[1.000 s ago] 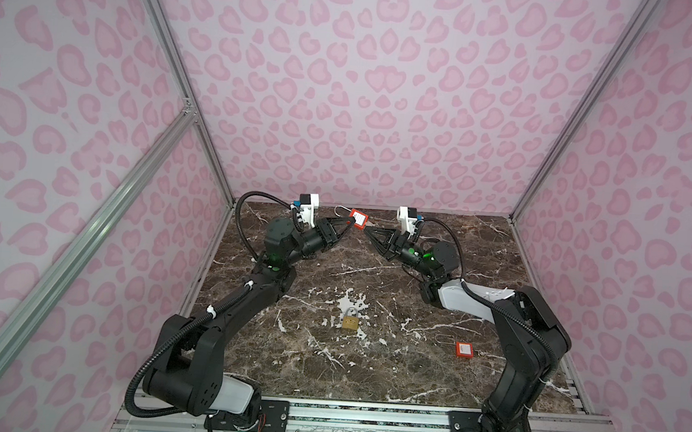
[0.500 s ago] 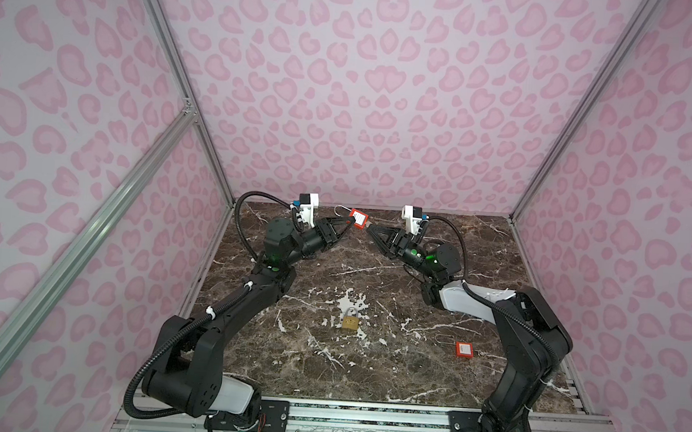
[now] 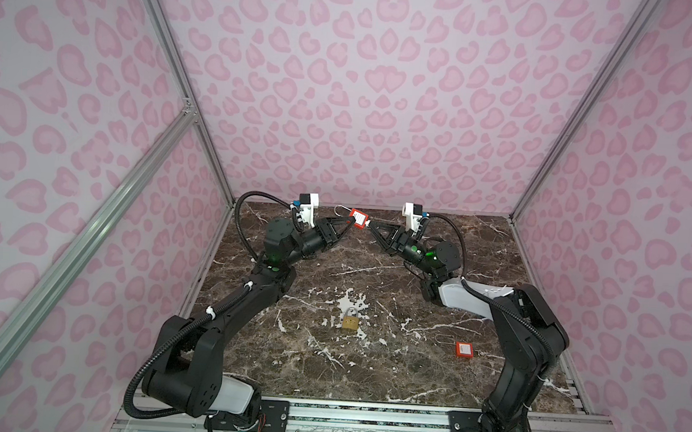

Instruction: Lock with the key

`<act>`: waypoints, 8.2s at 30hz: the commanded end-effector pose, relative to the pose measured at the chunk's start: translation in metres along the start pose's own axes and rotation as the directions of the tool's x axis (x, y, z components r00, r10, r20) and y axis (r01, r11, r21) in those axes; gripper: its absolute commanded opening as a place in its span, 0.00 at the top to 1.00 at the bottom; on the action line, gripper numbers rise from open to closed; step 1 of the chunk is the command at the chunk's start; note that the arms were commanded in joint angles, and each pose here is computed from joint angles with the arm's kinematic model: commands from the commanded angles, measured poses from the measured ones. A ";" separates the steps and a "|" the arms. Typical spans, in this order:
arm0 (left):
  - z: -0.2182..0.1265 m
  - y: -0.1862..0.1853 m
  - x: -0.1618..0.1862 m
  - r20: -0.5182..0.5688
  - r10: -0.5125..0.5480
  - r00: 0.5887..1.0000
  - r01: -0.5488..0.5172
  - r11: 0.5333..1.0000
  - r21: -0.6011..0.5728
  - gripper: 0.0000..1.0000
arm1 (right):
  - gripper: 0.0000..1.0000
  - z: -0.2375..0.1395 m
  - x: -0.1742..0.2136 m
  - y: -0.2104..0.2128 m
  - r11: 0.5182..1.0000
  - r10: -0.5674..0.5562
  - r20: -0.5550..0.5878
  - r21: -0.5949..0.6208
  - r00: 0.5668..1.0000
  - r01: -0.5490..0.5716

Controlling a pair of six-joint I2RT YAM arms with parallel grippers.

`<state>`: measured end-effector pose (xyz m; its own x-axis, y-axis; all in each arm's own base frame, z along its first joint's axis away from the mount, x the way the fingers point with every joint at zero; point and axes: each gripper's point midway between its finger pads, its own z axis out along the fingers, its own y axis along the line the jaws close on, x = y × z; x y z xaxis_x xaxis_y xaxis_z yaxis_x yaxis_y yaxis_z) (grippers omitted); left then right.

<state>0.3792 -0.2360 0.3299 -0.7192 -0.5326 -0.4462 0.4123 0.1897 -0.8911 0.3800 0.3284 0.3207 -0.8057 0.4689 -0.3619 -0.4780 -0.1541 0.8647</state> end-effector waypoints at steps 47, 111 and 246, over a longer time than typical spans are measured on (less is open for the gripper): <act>-0.012 0.033 -0.008 -0.015 0.070 0.997 -0.071 0.993 -0.094 0.91 | 1.00 -0.068 -0.017 0.000 0.985 -0.159 0.131 0.084 0.978 0.149; -0.028 0.190 0.262 -0.856 -0.143 0.496 -0.295 0.900 -0.321 0.65 | 1.00 -0.170 -0.031 -0.002 0.599 -0.451 -0.073 0.714 0.889 0.363; -0.041 0.137 0.120 -0.528 -0.114 0.842 -0.181 0.861 -0.475 0.43 | 1.00 -0.228 0.165 -0.168 -0.170 -0.314 -0.886 0.407 0.342 0.897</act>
<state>0.3233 -0.2379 0.1434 -0.9569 -0.0337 -0.2885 0.1937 0.6663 -0.7201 0.2495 0.2330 0.0399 -0.4263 -0.5572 -0.7126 -0.4986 0.8020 -0.3289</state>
